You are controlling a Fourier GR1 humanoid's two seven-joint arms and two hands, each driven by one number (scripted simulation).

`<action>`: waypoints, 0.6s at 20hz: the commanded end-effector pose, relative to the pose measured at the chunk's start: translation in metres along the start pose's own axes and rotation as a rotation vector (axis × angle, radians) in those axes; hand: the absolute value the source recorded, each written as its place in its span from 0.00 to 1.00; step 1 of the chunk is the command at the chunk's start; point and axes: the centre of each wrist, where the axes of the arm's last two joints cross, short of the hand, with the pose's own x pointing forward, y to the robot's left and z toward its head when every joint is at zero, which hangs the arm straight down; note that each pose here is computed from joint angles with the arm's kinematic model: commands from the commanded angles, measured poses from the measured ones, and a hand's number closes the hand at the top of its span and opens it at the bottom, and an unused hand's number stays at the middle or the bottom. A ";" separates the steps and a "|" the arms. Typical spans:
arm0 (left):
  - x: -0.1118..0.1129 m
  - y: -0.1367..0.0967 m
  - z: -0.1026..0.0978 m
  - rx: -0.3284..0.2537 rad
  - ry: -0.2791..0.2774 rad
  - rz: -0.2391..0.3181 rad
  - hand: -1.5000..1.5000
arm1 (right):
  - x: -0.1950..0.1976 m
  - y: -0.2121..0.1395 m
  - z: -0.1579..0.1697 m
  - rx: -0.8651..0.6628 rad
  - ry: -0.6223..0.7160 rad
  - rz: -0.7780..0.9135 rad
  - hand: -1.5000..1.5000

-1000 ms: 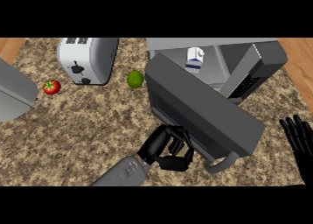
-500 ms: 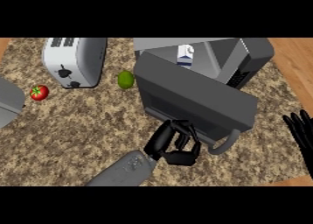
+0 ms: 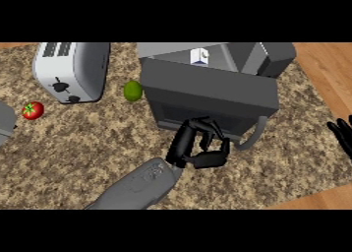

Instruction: Pick up the milk, place it into the microwave and close the microwave

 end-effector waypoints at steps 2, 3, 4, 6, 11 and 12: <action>0.017 0.001 -0.025 0.118 -0.006 -0.004 0.00 | 0.011 -0.003 -0.014 0.026 -0.036 0.004 0.00; 0.018 0.002 -0.027 0.121 -0.004 0.007 0.00 | 0.014 -0.011 -0.016 0.016 -0.044 0.019 0.00; 0.017 0.005 -0.030 0.149 0.011 -0.001 0.00 | 0.017 -0.015 -0.017 0.020 -0.046 0.023 0.00; 0.022 0.006 -0.040 0.157 0.030 -0.006 0.00 | 0.029 -0.025 -0.026 0.045 -0.044 0.107 0.00; 0.029 0.014 -0.054 0.266 0.052 0.017 0.00 | 0.076 -0.052 -0.052 0.061 -0.124 0.423 1.00; 0.028 0.013 -0.051 0.280 0.061 0.041 0.00 | 0.077 -0.052 -0.055 0.057 -0.125 0.449 1.00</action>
